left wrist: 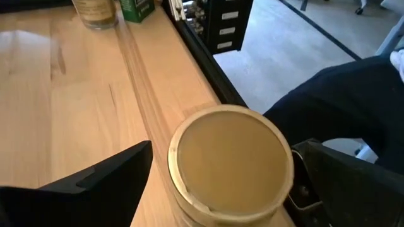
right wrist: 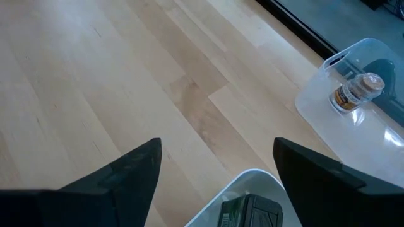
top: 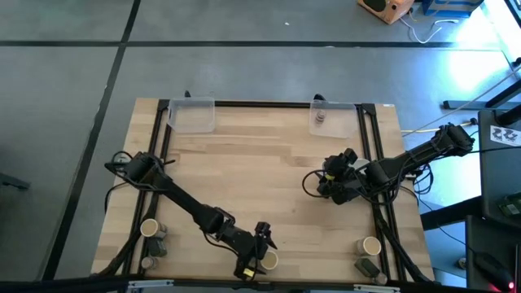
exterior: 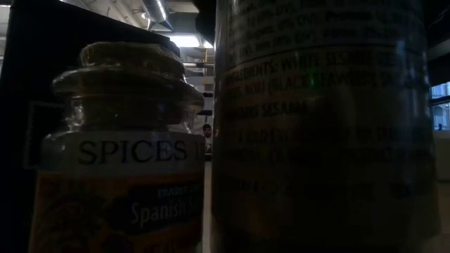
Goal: Sort spices by type
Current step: Put the middle cream brown seasoning bottle into the left transparent bin
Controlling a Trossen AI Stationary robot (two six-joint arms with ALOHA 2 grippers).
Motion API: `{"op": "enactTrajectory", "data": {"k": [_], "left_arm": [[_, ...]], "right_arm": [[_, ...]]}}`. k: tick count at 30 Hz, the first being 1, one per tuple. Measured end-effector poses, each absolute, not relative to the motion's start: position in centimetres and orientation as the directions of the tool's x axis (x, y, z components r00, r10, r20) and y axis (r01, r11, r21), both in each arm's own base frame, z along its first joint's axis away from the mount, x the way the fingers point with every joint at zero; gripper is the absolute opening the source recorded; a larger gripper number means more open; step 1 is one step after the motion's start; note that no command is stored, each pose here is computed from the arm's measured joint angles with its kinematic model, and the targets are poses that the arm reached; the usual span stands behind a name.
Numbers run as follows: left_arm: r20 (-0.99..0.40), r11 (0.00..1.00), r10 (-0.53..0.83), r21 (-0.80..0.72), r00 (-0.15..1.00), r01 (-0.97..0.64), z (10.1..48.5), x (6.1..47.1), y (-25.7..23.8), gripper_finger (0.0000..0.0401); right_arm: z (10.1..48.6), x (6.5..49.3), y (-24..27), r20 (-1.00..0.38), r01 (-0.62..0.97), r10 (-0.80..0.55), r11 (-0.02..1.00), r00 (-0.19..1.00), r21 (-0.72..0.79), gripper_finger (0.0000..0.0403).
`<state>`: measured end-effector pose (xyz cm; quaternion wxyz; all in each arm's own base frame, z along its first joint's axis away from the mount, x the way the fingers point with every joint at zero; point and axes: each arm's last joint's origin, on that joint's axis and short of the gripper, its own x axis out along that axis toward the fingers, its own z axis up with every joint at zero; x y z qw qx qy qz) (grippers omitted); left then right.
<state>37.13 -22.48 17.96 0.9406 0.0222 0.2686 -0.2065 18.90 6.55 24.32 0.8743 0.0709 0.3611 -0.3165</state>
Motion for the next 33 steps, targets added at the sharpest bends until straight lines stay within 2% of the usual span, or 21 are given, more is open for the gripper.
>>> {"op": "enactTrajectory", "data": {"k": [9, 13, 25, 28, 33], "left_arm": [[-0.521, 0.910, -0.371, -0.039, 0.769, 0.413, 17.8, 37.1, -22.4, 0.0395], [-0.520, 0.918, -0.373, -0.086, 0.768, 0.387, 17.9, 37.1, -22.5, 0.0395], [-0.506, 0.924, -0.362, -0.086, 0.782, 0.372, 16.2, 37.7, -22.8, 0.0394], [-0.507, 0.926, -0.361, -0.095, 0.782, 0.366, 16.2, 37.8, -22.7, 0.0381], [-0.511, 0.928, -0.358, -0.104, 0.781, 0.358, 16.2, 37.8, -22.6, 0.0327]], "right_arm": [[24.3, 18.9, 6.5, -0.677, 0.605, -0.501, 0.790, 0.539, -0.104, 0.0303], [24.3, 18.9, 6.5, -0.677, 0.605, -0.501, 0.790, 0.539, -0.104, 0.0303], [24.4, 19.0, 6.6, -0.674, 0.606, -0.501, 0.789, 0.543, -0.099, 0.0303], [24.4, 19.0, 6.6, -0.673, 0.606, -0.502, 0.789, 0.543, -0.098, 0.0303], [24.4, 19.0, 6.6, -0.673, 0.606, -0.502, 0.789, 0.543, -0.099, 0.0303]]}}
